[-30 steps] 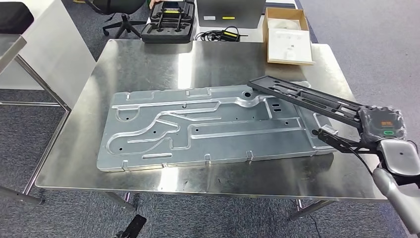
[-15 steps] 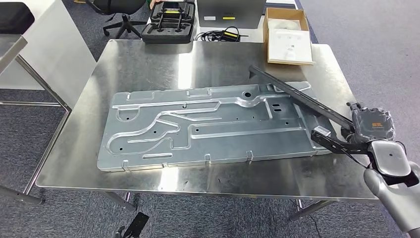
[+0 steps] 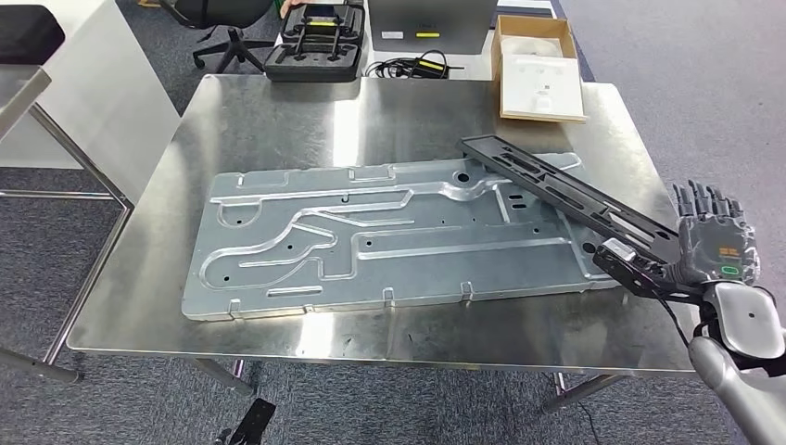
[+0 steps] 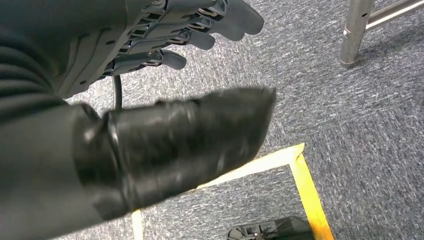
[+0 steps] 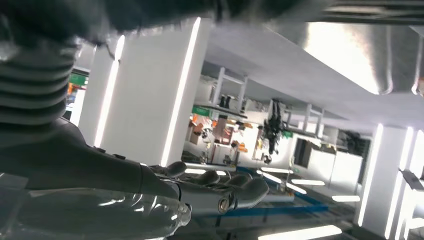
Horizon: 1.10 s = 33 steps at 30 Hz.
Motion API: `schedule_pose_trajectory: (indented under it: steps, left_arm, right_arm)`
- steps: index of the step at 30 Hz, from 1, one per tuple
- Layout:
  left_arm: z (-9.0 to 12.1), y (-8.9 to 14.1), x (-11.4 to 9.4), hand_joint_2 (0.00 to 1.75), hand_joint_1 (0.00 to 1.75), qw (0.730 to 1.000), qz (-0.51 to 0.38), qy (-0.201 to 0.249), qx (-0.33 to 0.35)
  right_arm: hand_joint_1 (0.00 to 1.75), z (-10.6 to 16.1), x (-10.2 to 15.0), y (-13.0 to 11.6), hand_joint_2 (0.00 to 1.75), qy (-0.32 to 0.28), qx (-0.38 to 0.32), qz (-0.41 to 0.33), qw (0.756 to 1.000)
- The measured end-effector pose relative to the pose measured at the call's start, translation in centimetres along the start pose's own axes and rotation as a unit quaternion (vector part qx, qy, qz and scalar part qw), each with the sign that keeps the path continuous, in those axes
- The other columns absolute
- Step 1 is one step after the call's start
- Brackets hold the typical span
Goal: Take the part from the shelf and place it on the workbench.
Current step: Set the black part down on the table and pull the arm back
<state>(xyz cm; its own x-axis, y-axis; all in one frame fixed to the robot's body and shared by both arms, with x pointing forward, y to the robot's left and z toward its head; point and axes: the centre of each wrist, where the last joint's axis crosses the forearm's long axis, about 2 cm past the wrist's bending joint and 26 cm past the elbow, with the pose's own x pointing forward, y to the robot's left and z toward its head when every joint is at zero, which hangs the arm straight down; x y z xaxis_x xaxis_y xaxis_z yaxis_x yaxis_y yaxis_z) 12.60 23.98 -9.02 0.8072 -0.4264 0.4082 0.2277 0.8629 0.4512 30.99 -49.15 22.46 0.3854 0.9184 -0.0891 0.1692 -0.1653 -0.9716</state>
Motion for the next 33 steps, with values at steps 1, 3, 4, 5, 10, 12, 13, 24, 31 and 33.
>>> schedule_pose_trajectory:
  steps: [1,3,4,5,10,12,13,24,31,33]
  left_arm:
    - [0.0,0.0,0.0,0.00,0.00,1.000,0.000,0.000,0.000]
    - [0.0,0.0,0.0,0.00,0.00,1.000,0.001,0.001,-0.002]
    - [0.0,0.0,0.0,0.00,0.00,1.000,0.003,0.001,-0.003]
    - [0.0,-0.1,-0.1,0.00,0.00,1.000,0.006,0.002,-0.005]
    - [0.2,-0.2,-0.5,0.00,0.00,1.000,0.022,0.003,-0.013]
    - [0.2,-0.3,-0.7,0.00,0.00,1.000,0.026,0.003,-0.017]
    - [0.2,-0.3,-0.7,0.00,0.00,0.999,0.027,0.003,-0.017]
    - [0.2,0.1,-1.6,0.00,0.00,0.999,0.033,0.014,-0.016]
    - [0.3,0.0,-1.9,0.00,0.00,0.999,0.036,0.014,-0.016]
    - [0.3,0.1,-1.9,0.00,0.00,0.999,0.037,0.015,-0.016]
  right_arm:
    - [0.00,0.1,0.0,-0.1,0.00,0.000,-0.003,-0.002,1.000]
    - [0.00,0.3,-0.1,-0.4,0.00,0.001,-0.012,-0.015,1.000]
    - [0.00,0.4,-0.1,-0.6,0.00,0.003,-0.019,-0.026,0.999]
    - [0.00,0.6,-0.2,-0.7,0.00,0.004,-0.028,-0.043,0.999]
    - [0.00,2.1,-0.1,-2.6,0.00,-0.006,-0.095,-0.195,0.976]
    - [0.00,2.7,0.3,-3.3,0.00,-0.018,-0.115,-0.247,0.962]
    - [0.00,3.0,0.5,-3.5,0.00,-0.022,-0.120,-0.264,0.957]
    - [0.00,7.3,3.9,-7.2,0.00,-0.080,-0.199,-0.416,0.883]
    - [0.00,9.6,5.4,-8.3,0.00,-0.102,-0.223,-0.460,0.853]
    - [0.00,10.0,5.7,-8.5,0.00,-0.104,-0.226,-0.467,0.849]
